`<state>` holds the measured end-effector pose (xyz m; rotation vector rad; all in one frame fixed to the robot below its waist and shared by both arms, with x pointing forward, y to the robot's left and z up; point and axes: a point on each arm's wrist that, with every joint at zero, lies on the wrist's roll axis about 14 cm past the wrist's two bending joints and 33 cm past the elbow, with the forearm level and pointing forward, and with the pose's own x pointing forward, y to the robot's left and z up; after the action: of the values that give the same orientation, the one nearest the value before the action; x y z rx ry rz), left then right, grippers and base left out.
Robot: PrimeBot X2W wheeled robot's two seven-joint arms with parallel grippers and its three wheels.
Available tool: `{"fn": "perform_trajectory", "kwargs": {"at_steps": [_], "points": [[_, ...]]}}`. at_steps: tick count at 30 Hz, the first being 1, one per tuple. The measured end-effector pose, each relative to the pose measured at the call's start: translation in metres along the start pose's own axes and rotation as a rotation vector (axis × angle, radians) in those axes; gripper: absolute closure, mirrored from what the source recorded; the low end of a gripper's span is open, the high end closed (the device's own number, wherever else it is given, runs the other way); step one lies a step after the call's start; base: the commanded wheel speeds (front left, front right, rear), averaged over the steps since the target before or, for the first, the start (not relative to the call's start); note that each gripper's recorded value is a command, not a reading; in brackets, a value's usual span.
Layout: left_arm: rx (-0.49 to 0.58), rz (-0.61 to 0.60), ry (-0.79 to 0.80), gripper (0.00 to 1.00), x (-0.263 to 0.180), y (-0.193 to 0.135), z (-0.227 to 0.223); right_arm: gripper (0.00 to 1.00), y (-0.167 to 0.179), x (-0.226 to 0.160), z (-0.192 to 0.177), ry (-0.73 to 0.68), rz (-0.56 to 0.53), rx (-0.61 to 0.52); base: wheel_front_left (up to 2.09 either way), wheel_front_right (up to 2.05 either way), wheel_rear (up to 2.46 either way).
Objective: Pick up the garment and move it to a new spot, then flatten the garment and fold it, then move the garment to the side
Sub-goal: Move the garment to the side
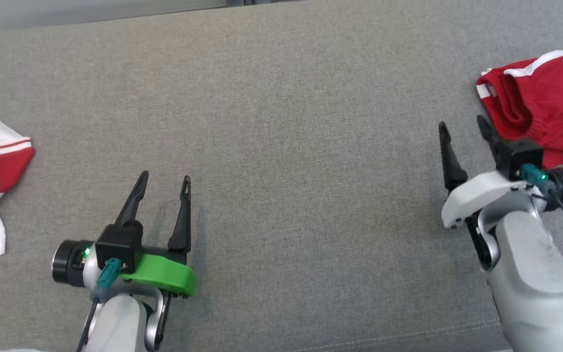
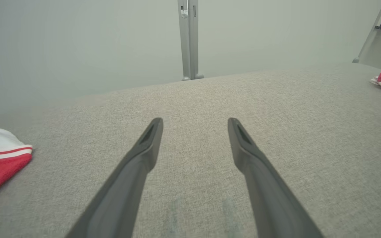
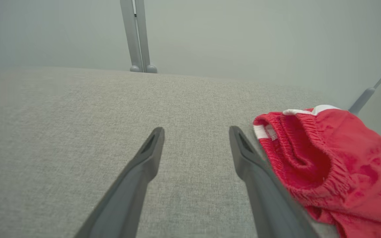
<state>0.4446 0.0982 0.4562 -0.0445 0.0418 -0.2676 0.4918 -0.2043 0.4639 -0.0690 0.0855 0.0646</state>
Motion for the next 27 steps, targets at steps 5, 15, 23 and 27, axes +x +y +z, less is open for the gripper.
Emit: {"fn": "perform_trajectory", "kwargs": {"at_steps": [5,15,23,27], "points": [[-0.002,0.063,0.016,0.0,-0.017,0.016,-0.002,0.0,0.022,-0.015,-0.004,0.003,0.038,0.04,0.0,0.0,0.0],[0.001,0.177,0.05,0.0,-0.062,0.041,-0.006,0.0,0.041,-0.057,0.006,-0.04,0.044,0.11,0.0,0.0,0.0],[0.001,0.229,0.039,0.0,-0.085,0.049,-0.001,0.0,0.04,-0.079,0.023,-0.097,0.035,0.137,0.0,0.0,0.0],[-0.011,0.255,0.026,0.0,-0.092,0.054,0.002,0.0,0.043,-0.087,0.028,-0.113,0.04,0.154,0.0,0.0,0.0]]}}
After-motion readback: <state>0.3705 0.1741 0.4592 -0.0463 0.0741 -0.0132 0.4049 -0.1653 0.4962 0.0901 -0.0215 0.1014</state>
